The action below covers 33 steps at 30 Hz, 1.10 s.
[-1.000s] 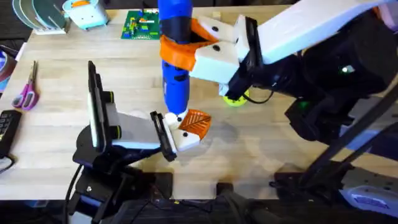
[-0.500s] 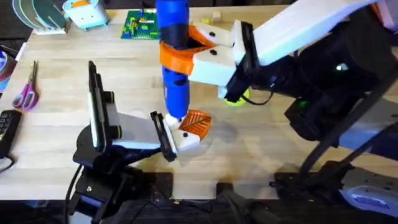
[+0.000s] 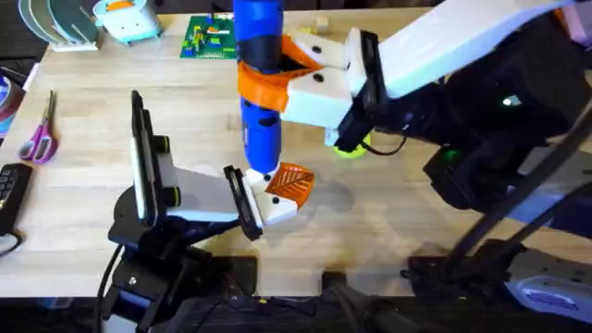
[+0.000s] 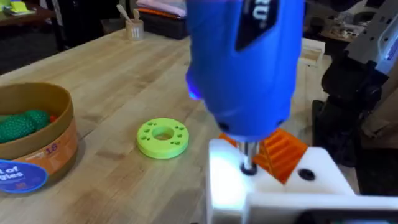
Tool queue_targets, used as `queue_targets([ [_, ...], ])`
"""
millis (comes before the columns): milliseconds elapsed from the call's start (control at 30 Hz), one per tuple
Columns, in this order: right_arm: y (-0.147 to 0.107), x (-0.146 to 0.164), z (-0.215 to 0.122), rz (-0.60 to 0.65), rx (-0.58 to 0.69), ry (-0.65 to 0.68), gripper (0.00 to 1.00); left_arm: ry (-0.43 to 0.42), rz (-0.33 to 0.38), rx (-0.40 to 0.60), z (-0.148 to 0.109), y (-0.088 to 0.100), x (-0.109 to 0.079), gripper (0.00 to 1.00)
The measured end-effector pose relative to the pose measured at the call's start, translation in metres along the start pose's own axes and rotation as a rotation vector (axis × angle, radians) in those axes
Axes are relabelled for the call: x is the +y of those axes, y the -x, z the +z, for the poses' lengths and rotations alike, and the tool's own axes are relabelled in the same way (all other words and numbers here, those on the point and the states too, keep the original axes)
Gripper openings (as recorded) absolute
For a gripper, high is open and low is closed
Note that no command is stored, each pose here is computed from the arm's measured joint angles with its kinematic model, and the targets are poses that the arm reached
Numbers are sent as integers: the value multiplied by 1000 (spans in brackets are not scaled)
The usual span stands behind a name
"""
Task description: Pick up the gripper from the table and insert it into the empty holder that is missing its gripper. Then pick up a screw, insert it into the mounting hole, and use the screwdriver to tighten it. Finally, clean up the table by picking up the vegetable and placing it into the bucket.
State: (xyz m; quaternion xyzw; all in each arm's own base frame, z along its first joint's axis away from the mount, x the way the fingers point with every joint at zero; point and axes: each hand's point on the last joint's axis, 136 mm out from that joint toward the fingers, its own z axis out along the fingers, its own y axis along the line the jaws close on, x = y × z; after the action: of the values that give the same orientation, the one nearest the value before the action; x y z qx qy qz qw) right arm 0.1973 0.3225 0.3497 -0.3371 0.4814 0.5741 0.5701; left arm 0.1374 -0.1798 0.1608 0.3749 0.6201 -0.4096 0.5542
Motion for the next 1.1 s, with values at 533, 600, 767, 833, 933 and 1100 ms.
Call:
queue_targets([
  [533,12,-4,-4,28,-38,-4,23,0,0,0,0,0,0,8],
  [600,9,-4,-3,33,-32,-1,23,0,0,0,0,0,0,8],
  [767,-4,-5,2,58,-4,4,23,0,0,0,0,0,0,8],
  [833,-5,-5,2,59,-2,3,23,0,0,0,0,0,0,8],
  [933,-5,-5,2,59,-3,3,23,0,0,0,0,0,0,8],
  [1100,2,-8,0,45,-25,-1,23,0,0,0,0,0,0,8],
])
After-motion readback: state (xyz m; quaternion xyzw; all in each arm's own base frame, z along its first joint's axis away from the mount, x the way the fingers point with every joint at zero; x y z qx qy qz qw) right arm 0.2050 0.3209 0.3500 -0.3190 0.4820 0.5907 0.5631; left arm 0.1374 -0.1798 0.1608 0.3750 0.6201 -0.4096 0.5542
